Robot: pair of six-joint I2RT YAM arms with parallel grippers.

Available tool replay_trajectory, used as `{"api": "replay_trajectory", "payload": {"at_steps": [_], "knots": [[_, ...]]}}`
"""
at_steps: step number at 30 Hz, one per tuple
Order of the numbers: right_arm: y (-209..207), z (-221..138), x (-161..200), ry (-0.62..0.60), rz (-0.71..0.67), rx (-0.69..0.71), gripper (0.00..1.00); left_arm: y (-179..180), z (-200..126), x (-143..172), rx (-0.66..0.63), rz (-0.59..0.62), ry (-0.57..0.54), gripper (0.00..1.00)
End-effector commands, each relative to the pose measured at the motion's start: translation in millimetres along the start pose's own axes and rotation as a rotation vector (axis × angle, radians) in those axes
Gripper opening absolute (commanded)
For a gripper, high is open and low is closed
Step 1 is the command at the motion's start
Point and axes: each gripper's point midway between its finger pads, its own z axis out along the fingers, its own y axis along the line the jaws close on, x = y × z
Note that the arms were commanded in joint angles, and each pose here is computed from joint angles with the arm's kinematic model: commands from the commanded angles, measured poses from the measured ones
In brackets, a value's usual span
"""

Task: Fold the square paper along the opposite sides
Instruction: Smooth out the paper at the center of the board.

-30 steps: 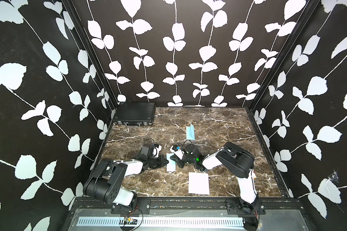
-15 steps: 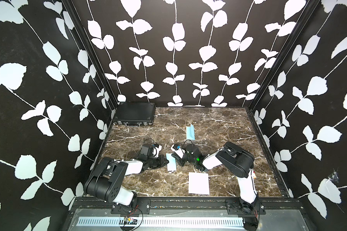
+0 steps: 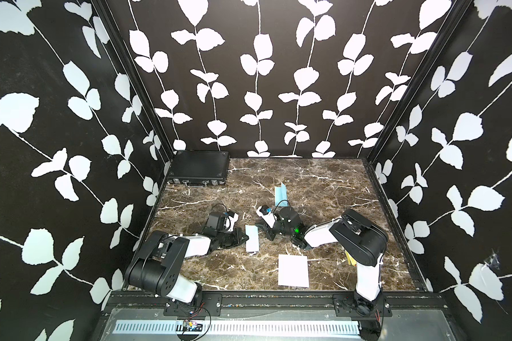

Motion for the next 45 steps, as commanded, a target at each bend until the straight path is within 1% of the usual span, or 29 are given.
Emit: {"api": "replay_trajectory", "payload": {"at_steps": [1, 6, 11, 14, 22, 27, 35, 39, 42, 45], "knots": [[24, 6, 15, 0.027, 0.016, -0.087, 0.1, 27, 2, 13, -0.104, -0.04, 0.036, 0.0], [37, 3, 56, 0.116, 0.044, -0.109, 0.09, 28, 2, 8, -0.108, -0.036, 0.036, 0.0], [45, -8, 93, 0.22, 0.057, -0.099, 0.08, 31, 2, 7, -0.1, -0.046, 0.038, 0.0], [49, -13, 106, 0.248, 0.061, -0.094, 0.08, 31, 3, 7, -0.1, -0.048, 0.039, 0.0], [67, -21, 114, 0.29, -0.008, -0.081, 0.09, 34, 3, 10, -0.107, -0.056, 0.043, 0.0], [71, -28, 118, 0.308, -0.01, -0.07, 0.09, 35, 3, 9, -0.109, -0.057, 0.043, 0.0], [80, -39, 131, 0.389, -0.028, -0.069, 0.08, 34, 3, 8, -0.104, -0.053, 0.041, 0.0], [83, -44, 134, 0.403, -0.032, -0.065, 0.08, 33, 4, 7, -0.1, -0.053, 0.042, 0.0], [89, -50, 125, 0.382, -0.019, -0.084, 0.08, 33, 4, 7, -0.1, -0.053, 0.043, 0.0], [90, -58, 91, 0.281, -0.021, -0.078, 0.09, 27, 5, 10, -0.066, -0.05, 0.071, 0.0]]}}
